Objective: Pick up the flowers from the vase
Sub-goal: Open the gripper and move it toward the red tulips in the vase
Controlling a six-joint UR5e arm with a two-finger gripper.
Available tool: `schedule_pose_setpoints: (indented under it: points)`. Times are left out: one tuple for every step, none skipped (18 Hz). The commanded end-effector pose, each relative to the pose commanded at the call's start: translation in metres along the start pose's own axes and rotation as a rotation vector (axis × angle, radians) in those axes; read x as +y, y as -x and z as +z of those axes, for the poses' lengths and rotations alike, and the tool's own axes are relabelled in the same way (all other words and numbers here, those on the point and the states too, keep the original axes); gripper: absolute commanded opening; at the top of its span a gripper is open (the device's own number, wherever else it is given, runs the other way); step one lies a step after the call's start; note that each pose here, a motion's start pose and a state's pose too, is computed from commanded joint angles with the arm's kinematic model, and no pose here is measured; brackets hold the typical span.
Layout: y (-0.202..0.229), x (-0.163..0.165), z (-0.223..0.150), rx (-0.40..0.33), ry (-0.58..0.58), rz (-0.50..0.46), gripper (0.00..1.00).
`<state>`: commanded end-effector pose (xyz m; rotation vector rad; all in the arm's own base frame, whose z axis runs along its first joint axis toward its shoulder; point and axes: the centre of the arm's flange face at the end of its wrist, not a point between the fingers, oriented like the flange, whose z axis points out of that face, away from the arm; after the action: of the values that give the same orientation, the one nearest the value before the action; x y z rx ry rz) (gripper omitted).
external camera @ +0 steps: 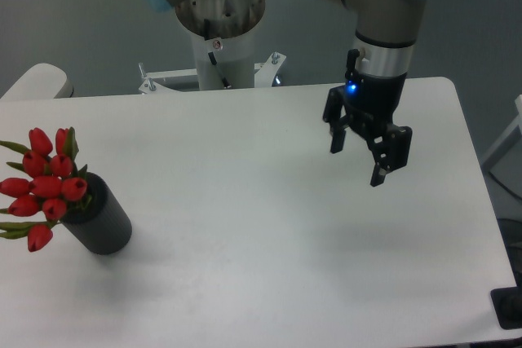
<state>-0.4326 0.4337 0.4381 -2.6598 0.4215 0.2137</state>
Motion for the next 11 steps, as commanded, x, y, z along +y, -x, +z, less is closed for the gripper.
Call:
schedule_pose_setpoints:
  points:
    - [-0.006, -0.011, 0.004, 0.009, -0.004, -0.048, 1.00]
    - [-0.009, -0.016, 0.007, 0.010, -0.009, -0.091, 1.00]
    - [-0.011, -0.019, 0.007, 0.000, -0.014, -0.110, 1.00]
    - [-0.015, -0.018, 0.011, -0.001, -0.017, -0.117, 1.00]
    - [-0.023, -0.016, 0.015, 0.004, -0.022, -0.115, 1.00]
    - [-0.030, -0.017, 0.021, 0.019, -0.037, -0.114, 1.00]
    - [-0.037, -0.019, 0.026, 0.041, -0.057, -0.115, 1.00]
    - [-0.046, -0.022, 0.024, 0.051, -0.075, -0.114, 1.00]
    - [-0.053, -0.020, 0.026, 0.069, -0.090, -0.128, 1.00]
    - [-0.062, -0.019, 0.033, 0.094, -0.107, -0.143, 1.00]
    - [-0.069, -0.021, 0.033, 0.114, -0.142, -0.152, 1.00]
